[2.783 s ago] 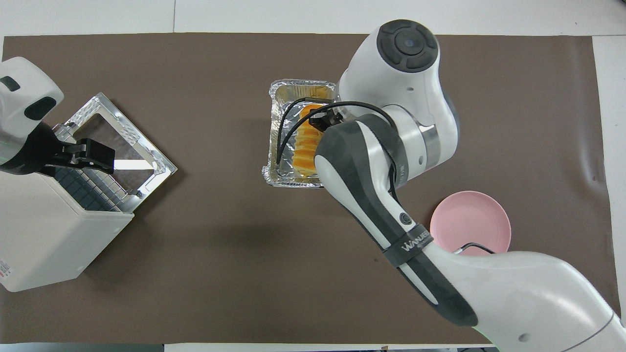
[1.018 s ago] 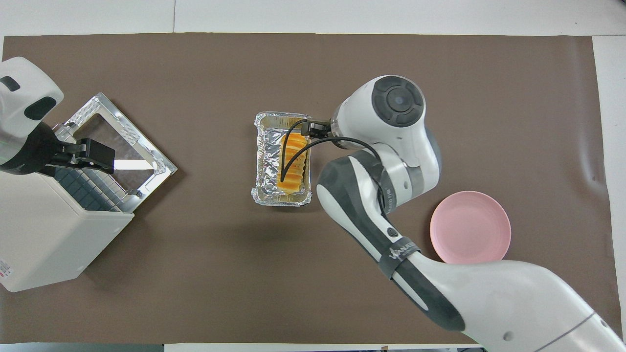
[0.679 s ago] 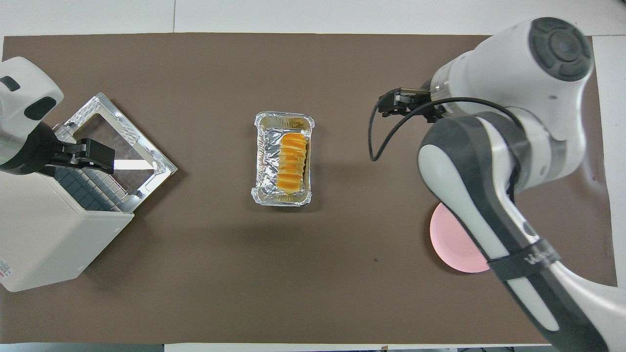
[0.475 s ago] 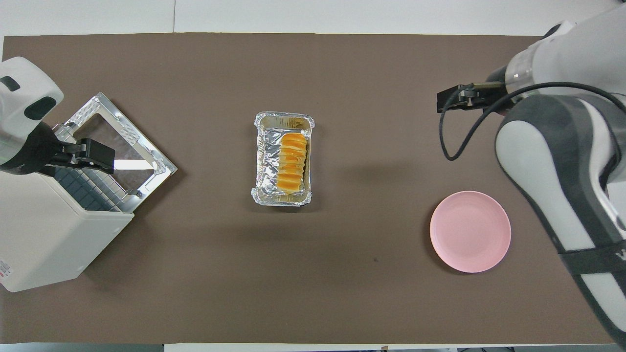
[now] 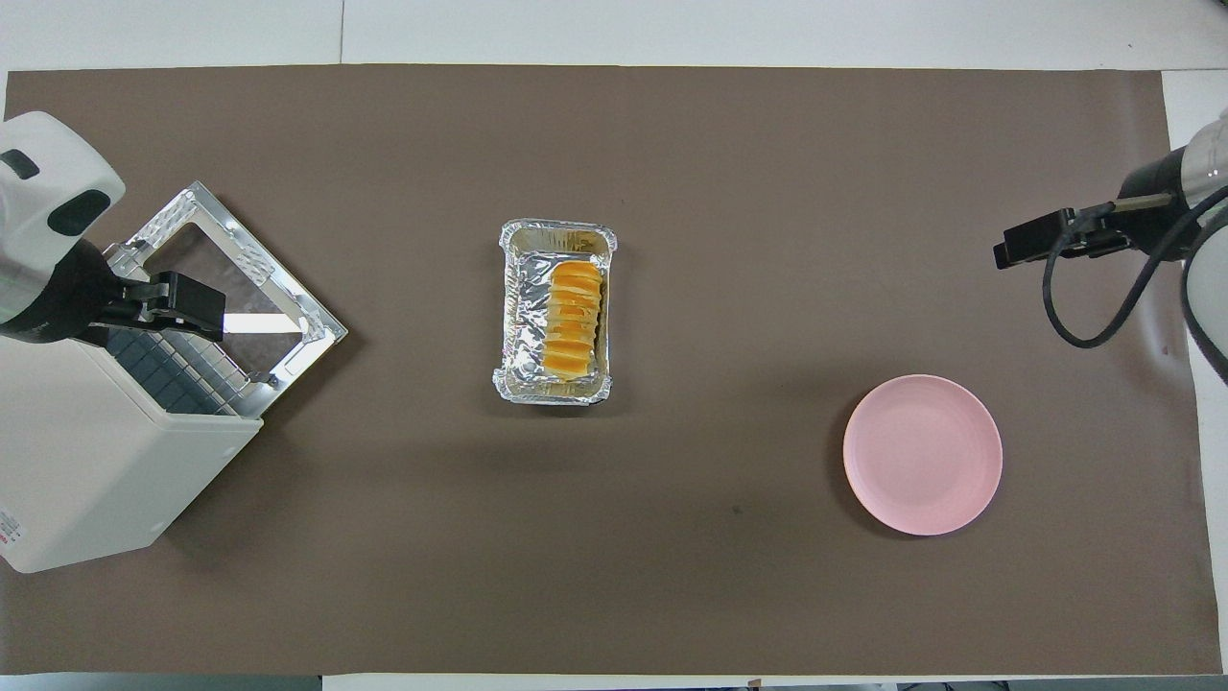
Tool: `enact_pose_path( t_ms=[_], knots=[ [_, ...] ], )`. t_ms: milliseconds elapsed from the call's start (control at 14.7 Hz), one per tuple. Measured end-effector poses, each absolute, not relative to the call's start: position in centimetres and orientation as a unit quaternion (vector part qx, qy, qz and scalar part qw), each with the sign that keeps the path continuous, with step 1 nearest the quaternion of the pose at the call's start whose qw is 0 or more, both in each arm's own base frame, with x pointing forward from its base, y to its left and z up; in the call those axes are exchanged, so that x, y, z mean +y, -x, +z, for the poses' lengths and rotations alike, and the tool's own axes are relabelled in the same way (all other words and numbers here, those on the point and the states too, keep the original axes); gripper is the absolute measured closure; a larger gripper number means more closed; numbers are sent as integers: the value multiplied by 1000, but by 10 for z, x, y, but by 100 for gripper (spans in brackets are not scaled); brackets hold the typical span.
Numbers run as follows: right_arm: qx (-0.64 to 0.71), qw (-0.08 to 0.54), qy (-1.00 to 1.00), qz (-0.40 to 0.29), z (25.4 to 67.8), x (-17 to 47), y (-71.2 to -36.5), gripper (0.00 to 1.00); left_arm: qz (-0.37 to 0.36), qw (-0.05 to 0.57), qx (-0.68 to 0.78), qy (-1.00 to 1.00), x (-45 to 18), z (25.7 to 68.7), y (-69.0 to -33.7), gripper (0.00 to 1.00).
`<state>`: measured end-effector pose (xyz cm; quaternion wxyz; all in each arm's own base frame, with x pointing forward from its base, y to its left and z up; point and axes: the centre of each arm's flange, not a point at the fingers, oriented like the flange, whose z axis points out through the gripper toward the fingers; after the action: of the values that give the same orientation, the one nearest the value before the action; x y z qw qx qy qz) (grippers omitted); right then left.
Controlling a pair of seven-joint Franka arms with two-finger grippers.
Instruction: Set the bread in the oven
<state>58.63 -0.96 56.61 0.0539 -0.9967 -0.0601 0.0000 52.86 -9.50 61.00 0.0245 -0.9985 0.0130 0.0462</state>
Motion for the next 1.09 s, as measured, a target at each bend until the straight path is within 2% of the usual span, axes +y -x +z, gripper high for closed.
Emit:
enact_pose_path(
  t_ms=[407, 1086],
  knots=[
    [-70, 18, 996, 45, 593, -12, -550, 0, 46, 24, 13, 999, -95, 610, -529, 0],
    [-57, -8, 997, 41, 603, -43, -541, 0, 46, 24, 13, 999, -95, 610, -529, 0]
  ],
)
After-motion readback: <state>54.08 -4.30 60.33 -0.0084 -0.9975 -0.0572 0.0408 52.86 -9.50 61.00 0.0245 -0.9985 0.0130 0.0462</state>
